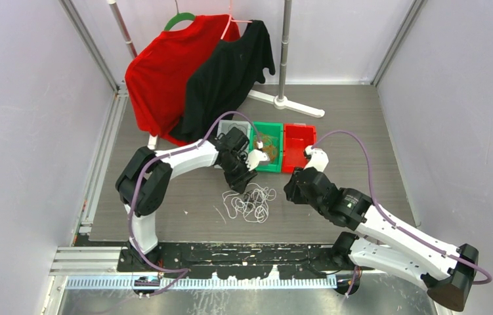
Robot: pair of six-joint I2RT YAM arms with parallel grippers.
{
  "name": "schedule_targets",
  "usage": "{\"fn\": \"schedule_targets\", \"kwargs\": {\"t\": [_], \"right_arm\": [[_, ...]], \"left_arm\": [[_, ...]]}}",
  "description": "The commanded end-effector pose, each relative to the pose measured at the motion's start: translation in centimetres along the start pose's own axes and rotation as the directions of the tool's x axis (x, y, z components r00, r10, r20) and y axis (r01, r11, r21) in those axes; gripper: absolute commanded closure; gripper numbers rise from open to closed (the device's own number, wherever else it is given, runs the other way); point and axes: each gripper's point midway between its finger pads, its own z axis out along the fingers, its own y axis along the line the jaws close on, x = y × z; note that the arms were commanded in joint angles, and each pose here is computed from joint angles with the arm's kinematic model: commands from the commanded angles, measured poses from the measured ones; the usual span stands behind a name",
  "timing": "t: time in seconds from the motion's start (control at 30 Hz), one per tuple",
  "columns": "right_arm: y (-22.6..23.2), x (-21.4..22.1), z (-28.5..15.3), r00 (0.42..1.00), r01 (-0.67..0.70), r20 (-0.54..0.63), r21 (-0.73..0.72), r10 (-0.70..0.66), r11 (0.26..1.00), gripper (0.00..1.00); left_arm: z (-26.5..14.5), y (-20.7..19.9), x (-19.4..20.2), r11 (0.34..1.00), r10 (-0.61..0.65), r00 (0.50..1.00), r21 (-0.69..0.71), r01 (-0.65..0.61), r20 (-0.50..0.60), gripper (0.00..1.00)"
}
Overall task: Untangle the cables
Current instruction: Untie the cable.
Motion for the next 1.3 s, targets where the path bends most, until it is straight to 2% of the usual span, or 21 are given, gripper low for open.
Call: {"fn": "schedule_targets", "kwargs": {"t": [0.0, 0.07, 0.13, 0.3, 0.53, 0.73, 0.9, 1.17, 1.2, 1.27], "right_arm": [[0.6, -1.8, -0.3, 0.996, -0.054, 0.072, -0.023, 0.056, 0.998, 0.69], [0.7, -1.6, -0.3, 0.996, -0.057, 0.069, -0.029, 0.059, 0.998, 0.69], [0.7, -1.6, -0.3, 0.996, -0.06, 0.067, -0.035, 0.062, 0.998, 0.69], [0.8, -1.5, -0.4, 0.995, -0.067, 0.068, -0.043, 0.07, 0.997, 0.69], [0.6, -1.7, -0.9, 0.994, -0.077, 0.076, -0.051, 0.081, 0.996, 0.7], [0.6, -1.7, -1.0, 0.992, -0.09, 0.078, -0.054, 0.094, 0.994, 0.72], [0.7, -1.8, -1.0, 0.991, -0.101, 0.084, -0.059, 0.106, 0.993, 0.74], [0.8, -2.0, -1.1, 0.99, -0.105, 0.09, -0.062, 0.11, 0.993, 0.77], [0.8, -2.0, -1.1, 0.99, -0.105, 0.09, -0.062, 0.111, 0.993, 0.77], [0.8, -2.1, -1.2, 0.99, -0.106, 0.091, -0.064, 0.112, 0.992, 0.79]], "left_arm": [[-1.4, -0.5, -1.7, 0.999, 0.025, 0.998, -0.022, -0.023, 0.053, 0.6], [-2.4, -1.2, -2.4, 1.0, 0.026, 0.997, -0.004, -0.025, 0.073, 0.51], [-3.3, -2.0, -3.2, 0.999, 0.03, 0.995, 0.021, -0.032, 0.095, 0.46], [-3.2, -2.0, -2.3, 0.999, 0.037, 0.997, 0.015, -0.038, 0.068, 0.43], [-1.3, 0.1, -0.4, 0.996, 0.063, 0.998, -0.063, -0.063, 0.01, 0.47], [-0.7, 1.4, -0.7, 0.991, 0.081, 0.997, -0.112, -0.08, 0.009, 0.53], [-0.4, 1.1, -0.6, 0.992, 0.082, 0.997, -0.1, -0.08, 0.011, 0.62], [-0.3, -0.6, -0.1, 0.994, 0.077, 0.997, -0.073, -0.076, 0.017, 0.63], [-0.5, -0.7, -0.2, 0.994, 0.081, 0.997, -0.076, -0.079, 0.02, 0.66], [-1.5, -0.7, -0.5, 0.992, 0.085, 0.996, -0.091, -0.083, 0.017, 0.8]]}}
